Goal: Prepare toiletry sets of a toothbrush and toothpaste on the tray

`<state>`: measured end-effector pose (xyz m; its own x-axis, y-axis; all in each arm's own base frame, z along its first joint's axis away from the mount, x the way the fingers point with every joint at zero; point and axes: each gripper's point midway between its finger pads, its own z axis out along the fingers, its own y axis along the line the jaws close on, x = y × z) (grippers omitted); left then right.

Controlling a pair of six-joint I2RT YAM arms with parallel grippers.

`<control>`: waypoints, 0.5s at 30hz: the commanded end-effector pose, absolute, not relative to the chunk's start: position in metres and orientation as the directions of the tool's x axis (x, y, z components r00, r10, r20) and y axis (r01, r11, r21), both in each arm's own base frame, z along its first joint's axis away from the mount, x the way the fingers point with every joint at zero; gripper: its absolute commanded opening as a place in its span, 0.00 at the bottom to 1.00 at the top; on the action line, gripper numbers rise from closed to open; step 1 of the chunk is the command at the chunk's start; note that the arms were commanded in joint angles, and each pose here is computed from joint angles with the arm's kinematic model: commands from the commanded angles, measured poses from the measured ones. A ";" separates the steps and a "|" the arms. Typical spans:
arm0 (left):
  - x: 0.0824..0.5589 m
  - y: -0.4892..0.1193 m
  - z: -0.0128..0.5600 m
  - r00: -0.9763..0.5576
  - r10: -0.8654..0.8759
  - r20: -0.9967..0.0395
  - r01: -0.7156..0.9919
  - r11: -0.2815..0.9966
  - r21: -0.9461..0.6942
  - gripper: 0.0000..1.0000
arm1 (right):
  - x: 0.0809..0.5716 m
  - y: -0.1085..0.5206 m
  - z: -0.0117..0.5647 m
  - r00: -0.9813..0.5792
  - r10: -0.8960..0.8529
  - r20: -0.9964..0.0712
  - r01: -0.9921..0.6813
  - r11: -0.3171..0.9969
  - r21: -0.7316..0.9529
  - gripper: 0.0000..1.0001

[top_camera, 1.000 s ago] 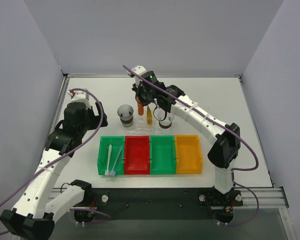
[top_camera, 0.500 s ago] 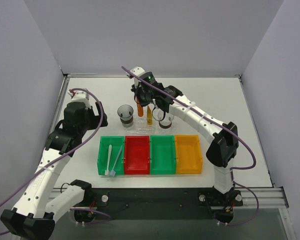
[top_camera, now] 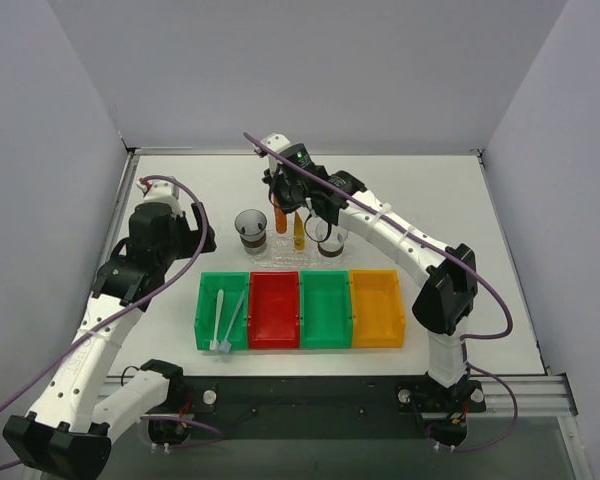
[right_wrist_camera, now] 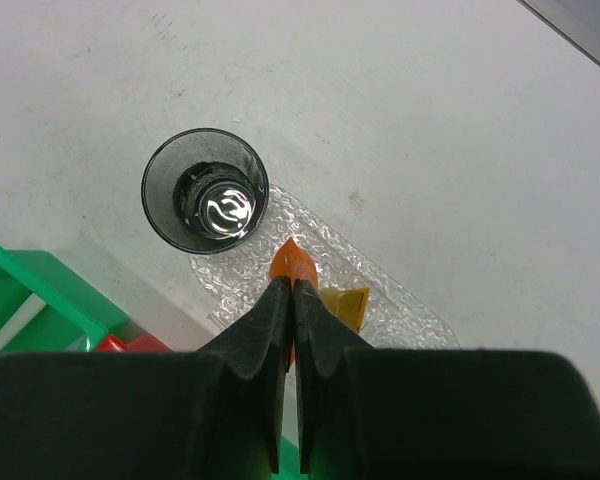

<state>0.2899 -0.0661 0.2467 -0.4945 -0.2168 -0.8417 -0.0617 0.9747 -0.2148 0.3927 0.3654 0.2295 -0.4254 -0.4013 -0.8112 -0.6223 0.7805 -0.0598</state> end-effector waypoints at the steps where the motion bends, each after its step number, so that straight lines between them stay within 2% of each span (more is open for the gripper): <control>1: 0.301 -0.070 0.262 -0.439 -0.249 -0.863 -0.046 0.966 -0.256 0.97 | 0.397 0.354 0.274 -0.351 -0.374 -0.859 -0.606 0.790 -0.096 0.00; 15: 0.301 -0.070 0.261 -0.442 -0.251 -0.861 -0.046 0.965 -0.257 0.97 | 0.402 0.354 0.296 -0.312 -0.351 -0.883 -0.591 0.799 -0.108 0.00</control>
